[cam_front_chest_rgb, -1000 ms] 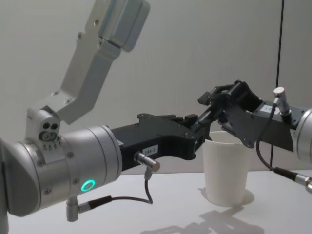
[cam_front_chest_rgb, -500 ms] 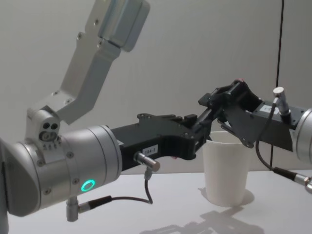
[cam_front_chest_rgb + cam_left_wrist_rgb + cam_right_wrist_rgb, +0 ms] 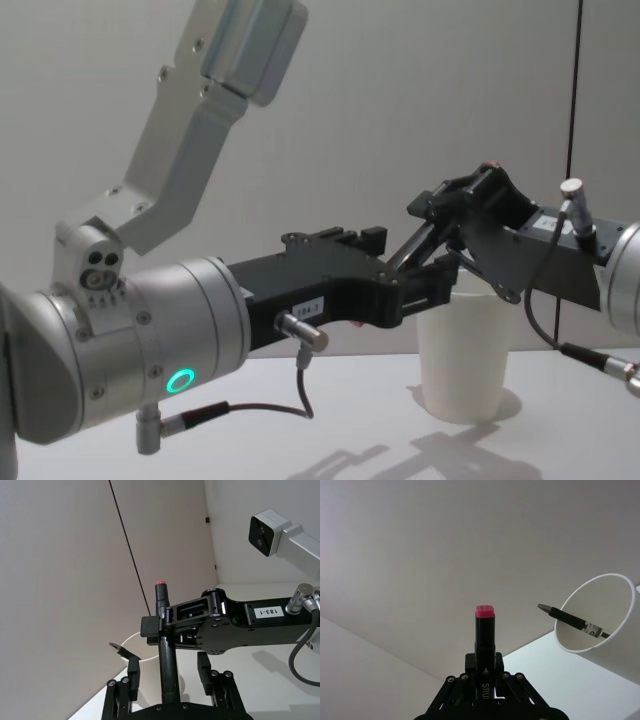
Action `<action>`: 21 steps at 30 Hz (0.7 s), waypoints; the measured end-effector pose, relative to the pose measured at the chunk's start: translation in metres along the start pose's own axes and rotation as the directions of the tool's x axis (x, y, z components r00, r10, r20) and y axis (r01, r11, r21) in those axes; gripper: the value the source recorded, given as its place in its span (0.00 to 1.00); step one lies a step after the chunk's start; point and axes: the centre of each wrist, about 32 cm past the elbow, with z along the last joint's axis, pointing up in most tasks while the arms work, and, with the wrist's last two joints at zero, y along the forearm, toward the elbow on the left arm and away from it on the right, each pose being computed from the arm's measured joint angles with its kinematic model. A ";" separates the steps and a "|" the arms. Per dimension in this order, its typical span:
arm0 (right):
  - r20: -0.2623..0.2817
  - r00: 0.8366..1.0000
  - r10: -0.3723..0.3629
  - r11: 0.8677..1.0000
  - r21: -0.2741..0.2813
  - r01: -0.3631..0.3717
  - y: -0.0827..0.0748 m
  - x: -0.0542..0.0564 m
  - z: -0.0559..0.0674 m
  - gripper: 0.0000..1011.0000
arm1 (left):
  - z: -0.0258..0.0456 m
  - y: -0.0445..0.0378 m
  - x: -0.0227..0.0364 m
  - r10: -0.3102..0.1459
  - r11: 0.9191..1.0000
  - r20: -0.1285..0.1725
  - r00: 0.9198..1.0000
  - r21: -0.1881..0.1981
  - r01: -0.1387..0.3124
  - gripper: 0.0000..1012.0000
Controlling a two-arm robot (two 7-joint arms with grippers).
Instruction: Place the pen into the pen holder.
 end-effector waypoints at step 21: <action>0.033 0.999 0.001 0.999 0.048 -0.002 -0.003 0.006 0.010 0.19 | 0.0000 0.0000 0.0000 0.000 1.000 0.000 1.000 0.000 0.000 0.99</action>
